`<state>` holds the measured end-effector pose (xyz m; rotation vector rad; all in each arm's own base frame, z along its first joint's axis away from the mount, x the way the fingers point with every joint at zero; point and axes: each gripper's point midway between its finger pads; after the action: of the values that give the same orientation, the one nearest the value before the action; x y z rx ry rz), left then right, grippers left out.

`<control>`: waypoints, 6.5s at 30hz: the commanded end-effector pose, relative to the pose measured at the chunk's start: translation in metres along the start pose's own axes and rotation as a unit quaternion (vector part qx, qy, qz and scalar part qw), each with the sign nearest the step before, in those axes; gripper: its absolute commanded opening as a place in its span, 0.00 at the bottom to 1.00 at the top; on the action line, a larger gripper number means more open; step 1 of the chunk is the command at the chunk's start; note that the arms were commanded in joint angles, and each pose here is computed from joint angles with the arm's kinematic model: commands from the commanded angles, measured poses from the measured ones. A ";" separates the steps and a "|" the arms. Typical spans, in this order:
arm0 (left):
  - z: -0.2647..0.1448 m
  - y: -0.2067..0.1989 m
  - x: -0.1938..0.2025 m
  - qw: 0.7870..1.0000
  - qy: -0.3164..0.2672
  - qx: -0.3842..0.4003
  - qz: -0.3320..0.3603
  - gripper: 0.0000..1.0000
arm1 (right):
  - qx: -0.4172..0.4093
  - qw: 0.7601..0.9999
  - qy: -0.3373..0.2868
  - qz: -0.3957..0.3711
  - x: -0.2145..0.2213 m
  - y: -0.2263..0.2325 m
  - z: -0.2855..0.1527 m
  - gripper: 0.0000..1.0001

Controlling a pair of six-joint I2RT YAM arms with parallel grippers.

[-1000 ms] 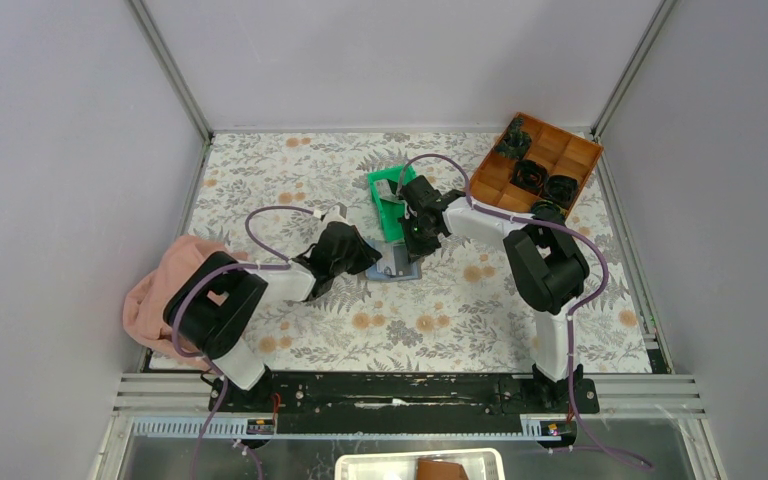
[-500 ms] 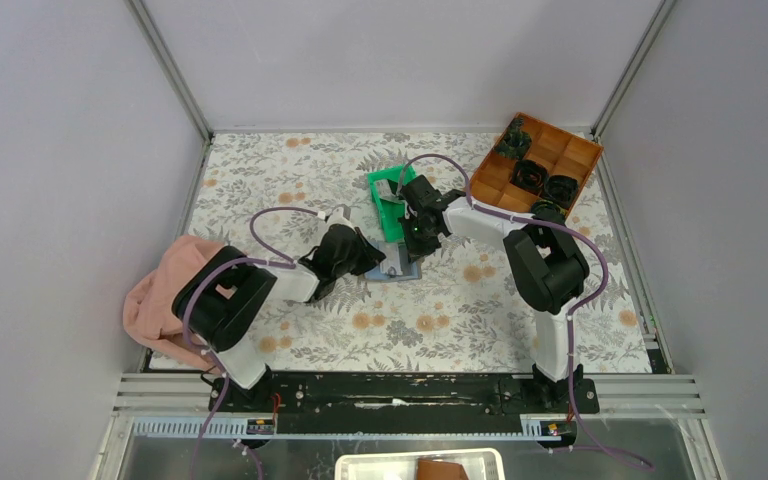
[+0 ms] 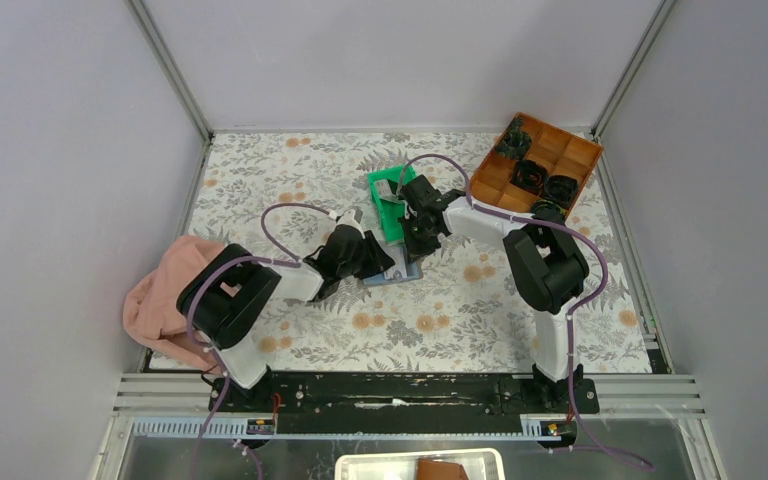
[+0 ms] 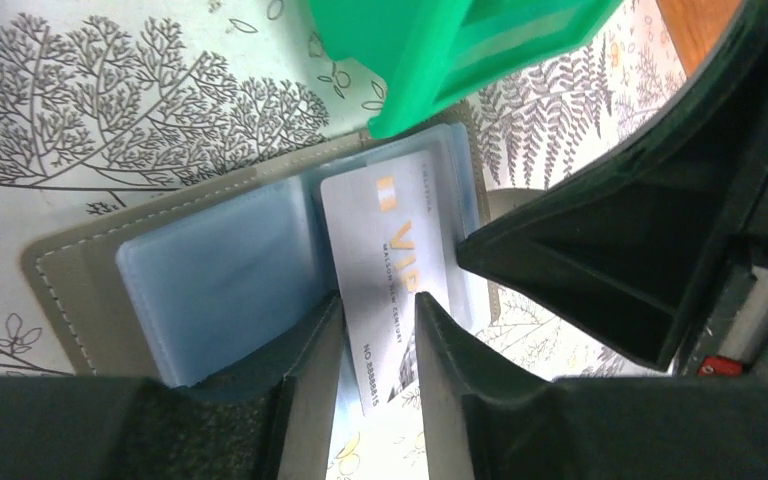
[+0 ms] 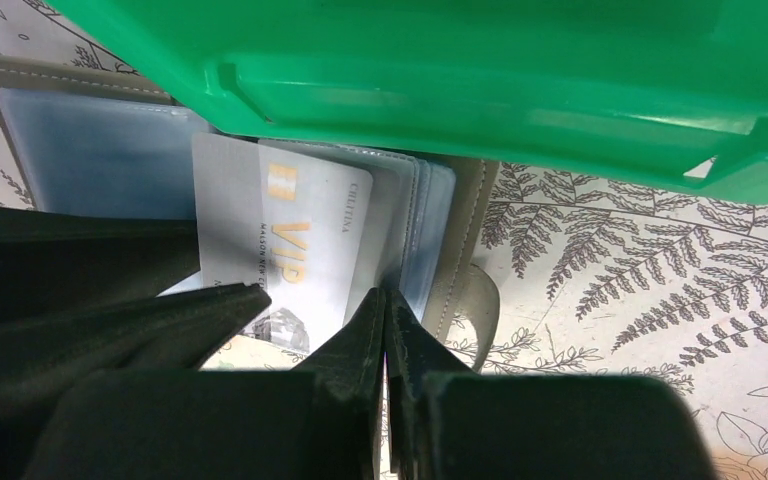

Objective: Put the credit cards into the card holder
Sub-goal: Insert the credit card into the card holder.

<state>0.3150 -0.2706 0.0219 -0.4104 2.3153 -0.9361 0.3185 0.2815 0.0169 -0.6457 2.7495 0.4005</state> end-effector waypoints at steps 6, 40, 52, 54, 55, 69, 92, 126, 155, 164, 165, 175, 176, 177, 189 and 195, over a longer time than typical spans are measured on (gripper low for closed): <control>-0.015 0.022 0.017 0.997 0.035 -0.051 0.038 0.52 | 0.009 0.998 0.054 0.008 0.030 -0.005 0.019 0.04; -0.023 0.021 -0.012 0.995 -0.022 -0.086 0.045 0.00 | 0.037 0.999 -0.023 -0.002 -0.006 -0.012 -0.018 0.04; -0.013 0.016 -0.011 0.995 -0.008 -0.085 0.055 0.00 | 0.047 0.998 -0.043 0.001 -0.017 -0.018 -0.026 0.00; -0.012 0.016 -0.010 0.995 -0.004 -0.084 0.056 0.00 | 0.049 0.998 -0.042 0.002 -0.016 -0.020 -0.025 0.00; -0.011 0.015 -0.010 0.995 -0.003 -0.083 0.056 0.00 | 0.052 0.998 -0.041 0.002 -0.015 -0.022 -0.025 0.00; -0.006 0.007 0.002 0.994 0.019 -0.075 0.078 0.00 | 0.059 0.998 -0.019 0.000 -0.005 -0.030 -0.015 0.00; -0.008 -0.001 0.006 0.992 0.028 -0.061 0.103 0.00 | 0.041 0.999 0.007 0.004 0.013 -0.027 -0.003 0.00; -0.018 -0.036 -0.005 0.994 -0.017 0.024 0.103 0.00 | 0.031 0.999 0.019 0.007 0.019 -0.025 0.003 0.00; -0.006 0.019 0.006 0.984 0.025 -0.099 0.147 0.00 | 0.033 0.999 0.026 0.009 0.020 -0.026 0.007 0.00; 0.001 0.002 0.004 0.986 0.026 -0.069 0.147 0.00 | 0.030 0.999 0.031 0.008 0.022 -0.026 0.010 0.00; 0.001 0.000 0.003 0.987 0.025 -0.066 0.148 0.00 | 0.030 0.999 0.030 0.008 0.021 -0.026 0.009 0.00; 0.004 -0.011 0.005 0.989 0.027 -0.044 0.142 0.00 | 0.027 0.999 0.034 0.010 0.024 -0.025 0.012 0.00; 0.004 -0.012 0.006 0.989 0.028 -0.042 0.142 0.00 | 0.027 0.999 0.034 0.010 0.024 -0.025 0.011 0.00; 0.005 -0.013 0.006 0.989 0.029 -0.041 0.142 0.00 | 0.027 0.999 0.034 0.010 0.024 -0.025 0.012 0.00; 0.005 -0.027 0.003 0.989 0.019 -0.026 0.144 0.00 | 0.027 0.999 0.036 0.010 0.025 -0.025 0.013 0.00; -0.004 -0.026 -0.010 0.988 -0.003 -0.050 0.149 0.03 | 0.036 0.999 0.025 0.006 0.018 -0.027 0.008 0.00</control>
<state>0.3101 -0.2723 0.0191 -0.1127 2.4236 -0.6584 0.3281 0.2594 0.0131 -0.5911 2.7457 0.3258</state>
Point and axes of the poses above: each gripper's point midway between its finger pads, its own z axis out along the fingers, its own y axis along the line the jaws close on, x = y × z, and after that the axes turned 8 degrees about -z, right-handed
